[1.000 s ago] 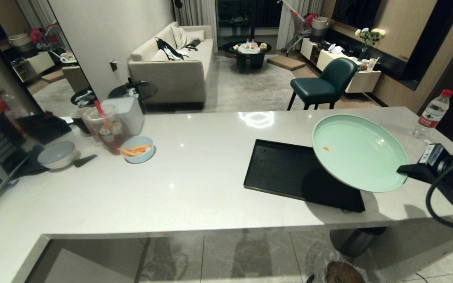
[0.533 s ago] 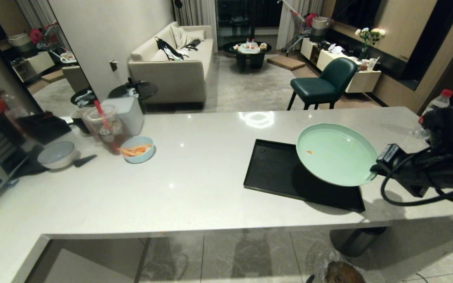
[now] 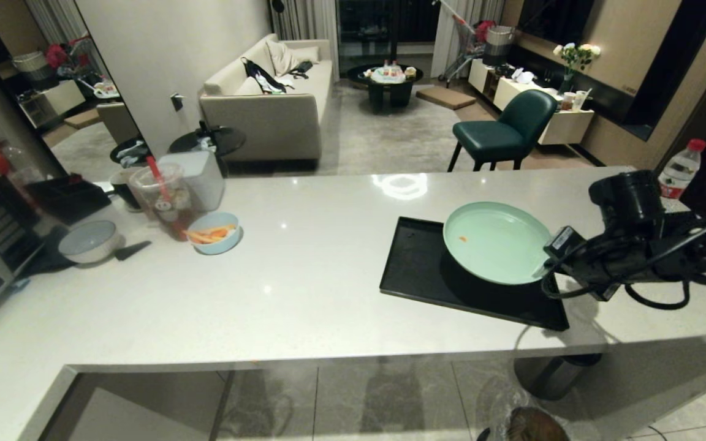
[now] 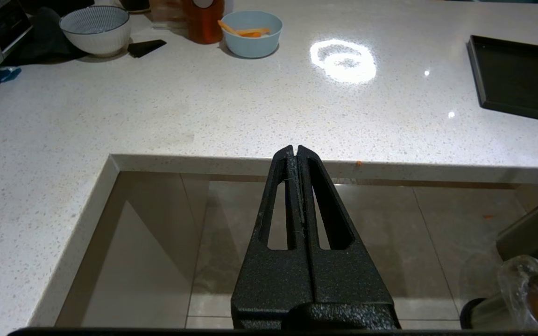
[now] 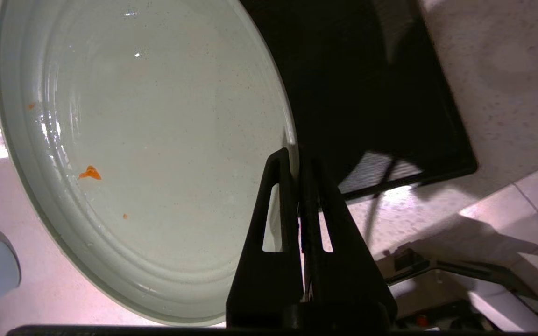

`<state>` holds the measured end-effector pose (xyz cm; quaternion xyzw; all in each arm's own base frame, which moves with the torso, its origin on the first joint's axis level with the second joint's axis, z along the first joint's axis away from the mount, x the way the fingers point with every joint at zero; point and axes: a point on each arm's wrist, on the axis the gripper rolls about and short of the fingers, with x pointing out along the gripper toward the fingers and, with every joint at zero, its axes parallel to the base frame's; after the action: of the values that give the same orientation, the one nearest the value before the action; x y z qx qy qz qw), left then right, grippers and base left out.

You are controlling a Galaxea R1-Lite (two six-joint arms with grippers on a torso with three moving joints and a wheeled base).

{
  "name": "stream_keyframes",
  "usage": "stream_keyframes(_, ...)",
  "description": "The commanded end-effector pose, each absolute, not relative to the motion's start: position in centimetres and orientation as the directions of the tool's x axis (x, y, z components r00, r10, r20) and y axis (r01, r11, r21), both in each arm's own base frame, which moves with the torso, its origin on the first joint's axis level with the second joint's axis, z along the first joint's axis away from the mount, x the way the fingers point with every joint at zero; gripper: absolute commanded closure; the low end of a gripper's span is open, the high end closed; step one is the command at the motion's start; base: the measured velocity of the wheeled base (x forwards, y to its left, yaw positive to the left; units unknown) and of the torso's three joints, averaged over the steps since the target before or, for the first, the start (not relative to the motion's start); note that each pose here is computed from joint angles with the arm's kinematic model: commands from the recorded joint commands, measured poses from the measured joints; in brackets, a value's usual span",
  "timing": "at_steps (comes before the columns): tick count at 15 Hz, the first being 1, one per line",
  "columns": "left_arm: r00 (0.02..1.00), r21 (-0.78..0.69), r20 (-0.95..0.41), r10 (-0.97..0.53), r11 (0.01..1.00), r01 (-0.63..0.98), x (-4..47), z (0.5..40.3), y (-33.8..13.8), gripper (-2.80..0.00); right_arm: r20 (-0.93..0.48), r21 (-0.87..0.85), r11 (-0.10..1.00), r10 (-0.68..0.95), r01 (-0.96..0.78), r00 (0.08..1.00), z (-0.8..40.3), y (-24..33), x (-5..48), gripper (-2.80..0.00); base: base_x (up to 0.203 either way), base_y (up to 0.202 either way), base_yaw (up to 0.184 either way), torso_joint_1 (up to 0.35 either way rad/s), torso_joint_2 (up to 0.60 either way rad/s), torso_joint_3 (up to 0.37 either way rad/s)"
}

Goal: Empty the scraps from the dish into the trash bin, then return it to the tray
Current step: Put the plate back to the table

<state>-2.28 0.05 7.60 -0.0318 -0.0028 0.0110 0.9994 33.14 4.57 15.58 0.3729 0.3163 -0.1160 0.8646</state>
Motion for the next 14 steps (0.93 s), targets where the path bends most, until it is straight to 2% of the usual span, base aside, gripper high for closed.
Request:
stream_keyframes(1,1.000,-0.064,0.005,0.022,0.998,-0.021,-2.3,7.6,0.1,0.00,-0.643,0.573,0.691,0.046,0.441,0.764,14.8,5.4,34.5,0.00,0.000,0.000,0.000,0.000,0.00,0.000)
stream_keyframes(14,1.000,-0.064,0.005,0.022,0.998,-0.022,-2.3,7.6,0.1,0.00,-0.637,0.601,0.676,0.081,0.428,0.767,13.6,7.8,37.8,0.00,0.000,0.000,0.000,0.000,0.00,0.000)
